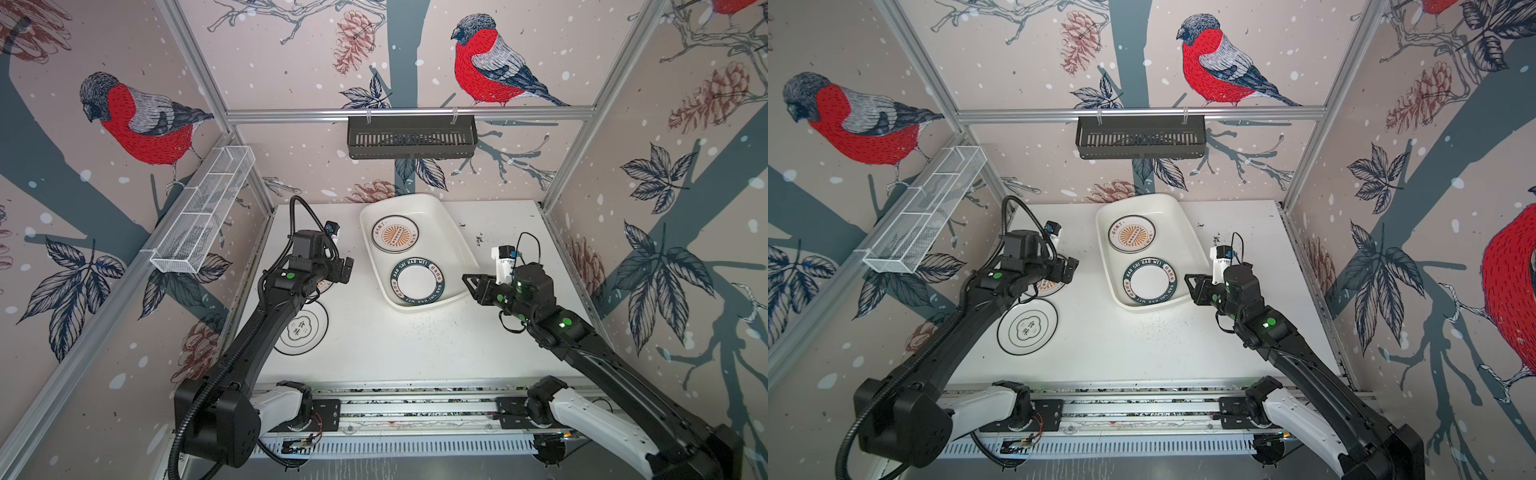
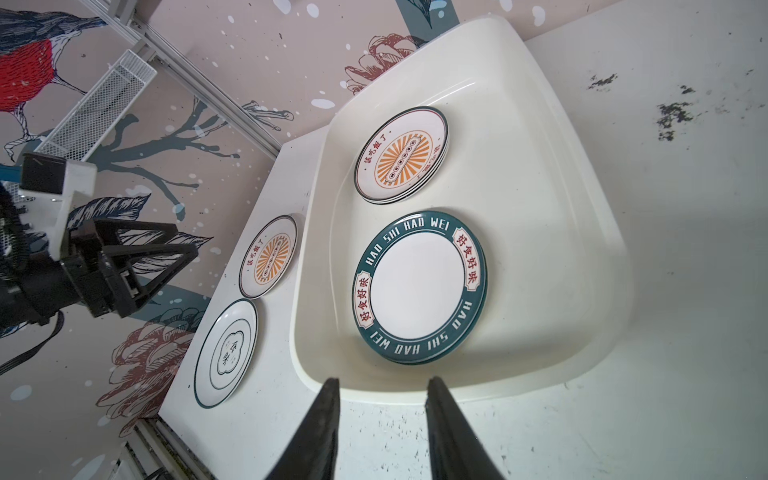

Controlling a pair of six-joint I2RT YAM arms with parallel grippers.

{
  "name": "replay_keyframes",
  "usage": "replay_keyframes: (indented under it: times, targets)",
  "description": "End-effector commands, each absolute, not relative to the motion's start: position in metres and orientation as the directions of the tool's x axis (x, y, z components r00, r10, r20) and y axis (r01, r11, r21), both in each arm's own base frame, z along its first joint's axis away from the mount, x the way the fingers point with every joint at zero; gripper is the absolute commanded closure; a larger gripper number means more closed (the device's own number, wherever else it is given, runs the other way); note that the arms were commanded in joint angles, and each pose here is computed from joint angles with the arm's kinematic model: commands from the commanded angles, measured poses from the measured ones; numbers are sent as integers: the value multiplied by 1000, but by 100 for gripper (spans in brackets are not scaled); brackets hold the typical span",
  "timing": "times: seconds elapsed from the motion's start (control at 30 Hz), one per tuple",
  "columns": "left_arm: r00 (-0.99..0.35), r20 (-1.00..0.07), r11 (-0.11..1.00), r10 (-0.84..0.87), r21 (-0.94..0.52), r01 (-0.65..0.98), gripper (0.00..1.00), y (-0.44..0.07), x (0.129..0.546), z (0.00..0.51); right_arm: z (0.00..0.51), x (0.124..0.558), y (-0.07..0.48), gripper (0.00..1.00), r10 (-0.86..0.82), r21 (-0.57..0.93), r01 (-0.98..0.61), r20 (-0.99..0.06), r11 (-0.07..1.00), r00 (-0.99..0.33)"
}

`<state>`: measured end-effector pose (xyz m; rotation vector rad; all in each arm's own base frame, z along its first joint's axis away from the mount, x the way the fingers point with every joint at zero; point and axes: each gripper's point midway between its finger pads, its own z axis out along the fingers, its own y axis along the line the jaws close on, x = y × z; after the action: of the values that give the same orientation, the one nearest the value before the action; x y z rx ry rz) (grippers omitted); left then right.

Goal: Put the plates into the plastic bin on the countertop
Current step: 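Lower the left gripper to the sunburst plate while the right gripper draws back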

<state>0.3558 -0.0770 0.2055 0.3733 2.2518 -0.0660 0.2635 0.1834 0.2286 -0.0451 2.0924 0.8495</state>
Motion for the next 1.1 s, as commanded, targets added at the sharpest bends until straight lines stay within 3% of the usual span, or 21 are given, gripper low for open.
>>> replay_keyframes:
  times: [0.0, 0.57, 0.9, 1.07]
  targets:
    - [-620, -738, 959, 266, 140, 244, 3, -57, 365, 197, 231, 266, 184, 64, 284, 565, -312, -728, 764, -623]
    - [-751, -619, 972, 230, 109, 208, 3, -30, 390, 146, 238, 257, 203, 64, 268, 584, -360, -725, 728, -635]
    - [-806, -587, 997, 73, 25, 72, 3, 4, 400, 121, 231, 257, 216, 64, 263, 605, -367, -706, 707, -657]
    - [-859, -512, 999, 19, 43, -3, 3, 23, 404, 99, 225, 255, 218, 64, 263, 613, -361, -695, 703, -669]
